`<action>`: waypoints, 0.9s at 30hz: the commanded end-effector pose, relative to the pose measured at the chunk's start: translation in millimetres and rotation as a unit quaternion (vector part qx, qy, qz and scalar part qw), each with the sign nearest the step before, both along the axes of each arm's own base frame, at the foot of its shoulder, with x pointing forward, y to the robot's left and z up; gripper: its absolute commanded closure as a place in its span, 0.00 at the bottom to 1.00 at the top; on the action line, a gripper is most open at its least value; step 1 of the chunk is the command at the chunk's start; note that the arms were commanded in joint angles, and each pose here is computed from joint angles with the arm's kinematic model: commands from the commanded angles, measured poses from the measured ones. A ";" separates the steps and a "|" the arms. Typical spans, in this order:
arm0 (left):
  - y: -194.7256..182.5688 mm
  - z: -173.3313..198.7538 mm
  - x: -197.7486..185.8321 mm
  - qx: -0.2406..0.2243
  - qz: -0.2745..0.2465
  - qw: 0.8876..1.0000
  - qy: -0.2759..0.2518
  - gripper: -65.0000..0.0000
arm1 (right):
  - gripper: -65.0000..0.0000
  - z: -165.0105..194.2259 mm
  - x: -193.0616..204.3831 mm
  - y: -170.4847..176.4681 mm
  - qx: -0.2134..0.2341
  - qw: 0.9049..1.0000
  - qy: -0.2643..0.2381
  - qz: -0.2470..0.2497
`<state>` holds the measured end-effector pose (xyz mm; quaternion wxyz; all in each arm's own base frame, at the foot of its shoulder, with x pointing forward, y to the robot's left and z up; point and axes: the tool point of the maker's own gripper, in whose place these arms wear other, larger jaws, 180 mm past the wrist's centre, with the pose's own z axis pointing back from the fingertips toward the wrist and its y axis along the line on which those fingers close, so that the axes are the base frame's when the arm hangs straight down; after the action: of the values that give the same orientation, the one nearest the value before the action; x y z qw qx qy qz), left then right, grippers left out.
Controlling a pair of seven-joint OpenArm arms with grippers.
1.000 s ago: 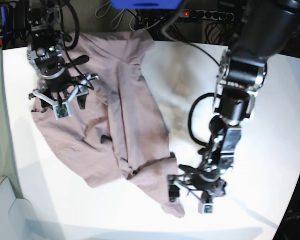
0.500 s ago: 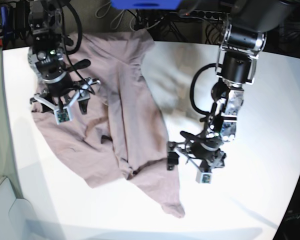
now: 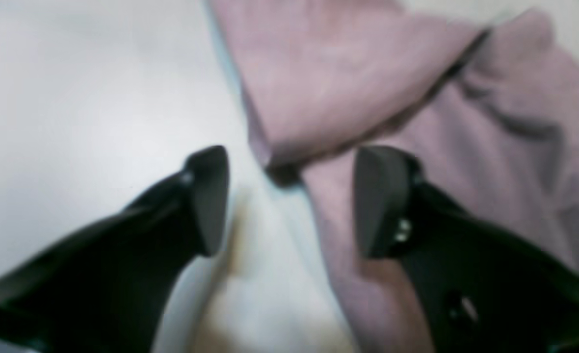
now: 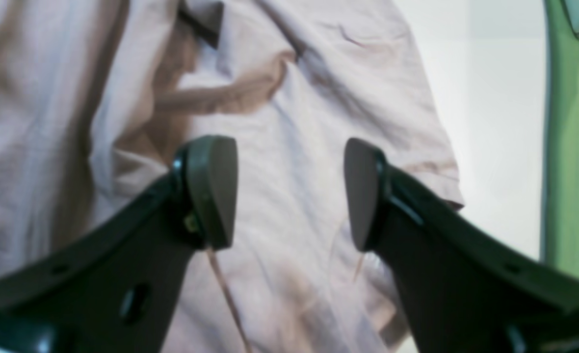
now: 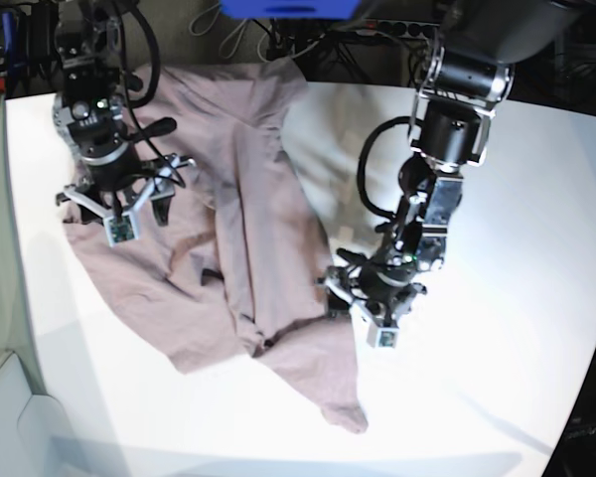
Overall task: Layout the t-shirt on the table in an organized manner, then fold the t-shirt properly
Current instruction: 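Grasp the bunched shirt fabric with the left gripper, then drag the grasped fabric with the left gripper to unfold the shirt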
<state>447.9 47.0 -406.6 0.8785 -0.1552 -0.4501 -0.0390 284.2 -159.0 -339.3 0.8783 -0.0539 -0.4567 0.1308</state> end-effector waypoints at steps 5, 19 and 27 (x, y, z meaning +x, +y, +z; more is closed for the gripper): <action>-8.3 31.8 24.0 -0.019 0.006 0.998 -0.053 0.74 | 0.47 11.0 5.1 0.1 0.002 1.000 -0.022 0.002; -7.4 36.3 26.9 -0.023 0.012 0.998 -0.066 0.81 | 0.47 10.1 4.1 -0.3 0.001 1.000 -0.021 0.003; -18.0 42.4 53.2 -0.034 0.022 0.996 -0.075 1.00 | 0.47 9.1 3.0 0.8 0.003 1.000 -0.019 0.002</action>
<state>491.0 36.5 -383.6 0.8508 -0.1614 -0.5000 -0.0113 281.4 -158.4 -341.6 0.8801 -0.0526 -0.4534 0.1309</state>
